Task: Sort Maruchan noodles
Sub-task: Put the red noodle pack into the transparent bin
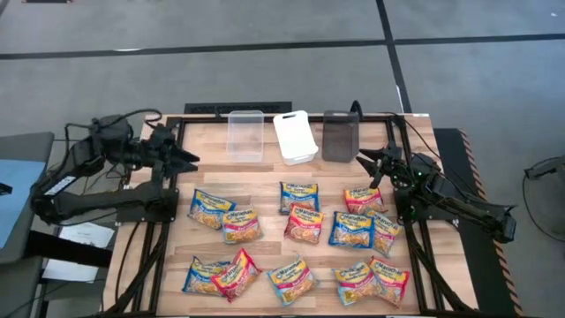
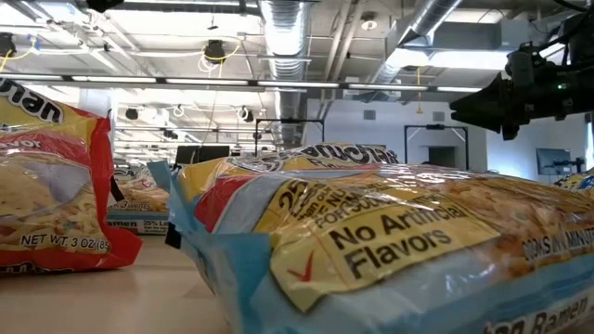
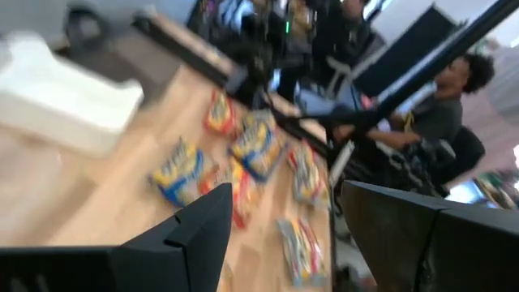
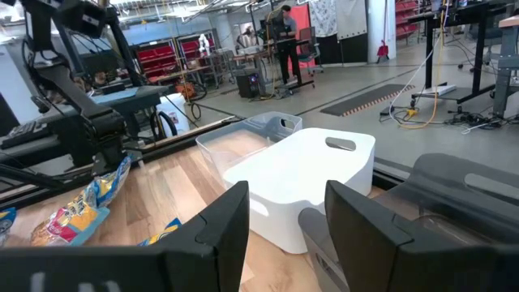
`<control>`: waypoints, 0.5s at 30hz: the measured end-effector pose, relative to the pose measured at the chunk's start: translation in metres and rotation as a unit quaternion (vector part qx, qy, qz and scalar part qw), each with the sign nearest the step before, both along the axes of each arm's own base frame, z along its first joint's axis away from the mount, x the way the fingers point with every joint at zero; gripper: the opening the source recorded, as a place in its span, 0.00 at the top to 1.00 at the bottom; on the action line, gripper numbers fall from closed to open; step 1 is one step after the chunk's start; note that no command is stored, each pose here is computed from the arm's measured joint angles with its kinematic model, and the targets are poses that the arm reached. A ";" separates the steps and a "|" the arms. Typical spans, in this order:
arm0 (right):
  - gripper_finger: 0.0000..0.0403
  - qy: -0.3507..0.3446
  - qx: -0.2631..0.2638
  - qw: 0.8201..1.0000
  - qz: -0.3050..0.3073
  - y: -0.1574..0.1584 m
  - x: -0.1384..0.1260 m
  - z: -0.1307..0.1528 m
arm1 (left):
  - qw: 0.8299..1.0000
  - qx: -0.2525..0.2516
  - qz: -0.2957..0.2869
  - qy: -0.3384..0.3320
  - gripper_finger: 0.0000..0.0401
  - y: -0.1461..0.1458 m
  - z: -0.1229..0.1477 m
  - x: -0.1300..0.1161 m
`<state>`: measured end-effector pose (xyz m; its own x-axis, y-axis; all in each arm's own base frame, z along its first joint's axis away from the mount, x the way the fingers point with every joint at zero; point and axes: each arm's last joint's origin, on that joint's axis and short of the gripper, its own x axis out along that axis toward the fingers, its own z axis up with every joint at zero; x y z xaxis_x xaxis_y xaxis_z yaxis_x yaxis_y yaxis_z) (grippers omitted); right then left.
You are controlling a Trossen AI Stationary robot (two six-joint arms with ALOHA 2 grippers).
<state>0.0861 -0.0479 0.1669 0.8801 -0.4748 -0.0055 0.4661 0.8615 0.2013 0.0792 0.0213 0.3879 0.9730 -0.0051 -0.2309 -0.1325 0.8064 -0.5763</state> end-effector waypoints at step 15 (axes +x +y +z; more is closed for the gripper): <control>0.54 0.000 0.000 1.000 0.000 0.000 0.000 0.000 | 0.979 -0.064 -0.067 0.180 0.45 -0.017 -0.031 0.049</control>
<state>0.0861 -0.0479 0.1668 0.8800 -0.4749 -0.0055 0.4662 0.8615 0.2013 0.1285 0.0039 0.3573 0.8171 -0.1789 -0.5480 -0.2435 0.7546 -0.6094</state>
